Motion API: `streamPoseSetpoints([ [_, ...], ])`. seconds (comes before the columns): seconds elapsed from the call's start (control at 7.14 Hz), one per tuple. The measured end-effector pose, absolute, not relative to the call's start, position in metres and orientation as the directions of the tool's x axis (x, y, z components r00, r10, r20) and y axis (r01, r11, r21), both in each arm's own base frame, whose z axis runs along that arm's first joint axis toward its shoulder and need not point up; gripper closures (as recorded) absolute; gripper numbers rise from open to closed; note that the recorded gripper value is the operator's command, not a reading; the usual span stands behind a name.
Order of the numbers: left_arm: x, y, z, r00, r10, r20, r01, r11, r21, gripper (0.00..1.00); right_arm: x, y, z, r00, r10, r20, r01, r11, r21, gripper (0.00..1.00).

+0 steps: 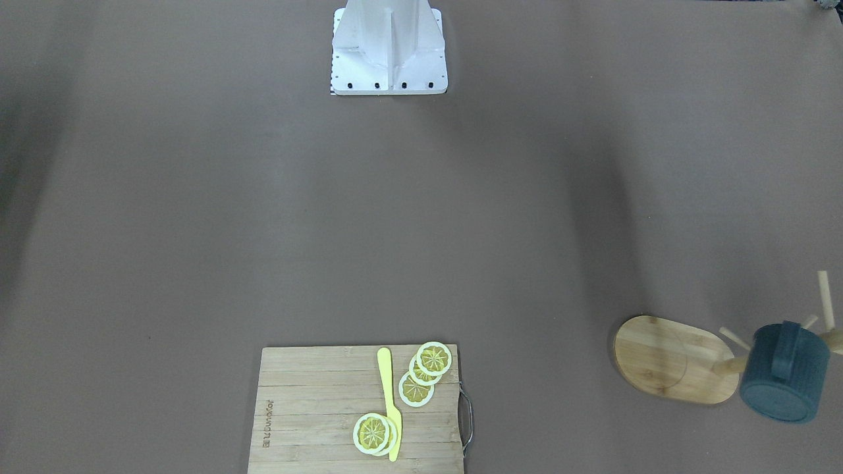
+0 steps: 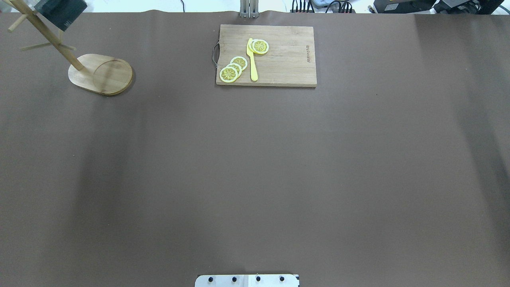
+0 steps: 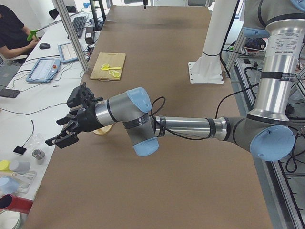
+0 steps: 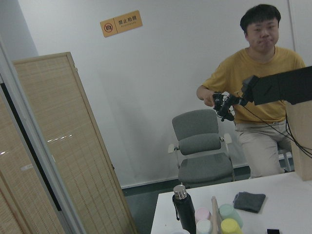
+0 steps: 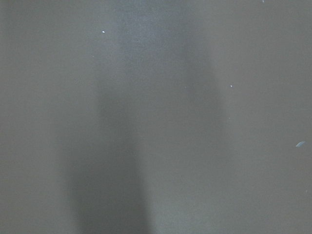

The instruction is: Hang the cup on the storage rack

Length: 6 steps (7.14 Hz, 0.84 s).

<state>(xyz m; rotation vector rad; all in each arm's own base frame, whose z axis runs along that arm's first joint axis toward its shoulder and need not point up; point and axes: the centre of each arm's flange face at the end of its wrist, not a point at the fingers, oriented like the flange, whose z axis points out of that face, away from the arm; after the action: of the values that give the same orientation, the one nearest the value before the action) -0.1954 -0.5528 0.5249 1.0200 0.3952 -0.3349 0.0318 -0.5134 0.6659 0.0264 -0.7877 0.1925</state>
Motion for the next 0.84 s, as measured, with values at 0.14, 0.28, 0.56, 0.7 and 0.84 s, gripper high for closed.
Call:
streamPoseSetpoints([
  [0.14,-0.188,-0.547,0.547,0.874,-0.073,-0.481,0.428,0.585,0.689,0.02,0.032,-0.514,0.666,0.689,0.160,0.707,-0.182,0.982,-0.045,0.00],
  [0.28,-0.175,-0.539,0.573,0.854,-0.070,-0.515,0.414,0.692,0.591,0.02,0.032,-0.514,0.666,0.689,0.159,0.707,-0.181,0.982,-0.045,0.00],
  [0.56,-0.136,-0.522,0.611,0.819,0.021,-0.573,0.288,0.849,0.443,0.02,0.031,-0.514,0.666,0.689,0.160,0.707,-0.180,0.983,-0.046,0.00],
  [0.7,-0.115,-0.518,0.618,0.818,0.066,-0.571,0.198,0.900,0.388,0.02,0.031,-0.515,0.667,0.689,0.161,0.707,-0.180,0.983,-0.048,0.00],
  [0.84,-0.098,-0.515,0.609,0.819,0.097,-0.565,0.116,0.937,0.328,0.02,0.031,-0.515,0.665,0.685,0.161,0.711,-0.179,0.983,-0.050,0.00],
])
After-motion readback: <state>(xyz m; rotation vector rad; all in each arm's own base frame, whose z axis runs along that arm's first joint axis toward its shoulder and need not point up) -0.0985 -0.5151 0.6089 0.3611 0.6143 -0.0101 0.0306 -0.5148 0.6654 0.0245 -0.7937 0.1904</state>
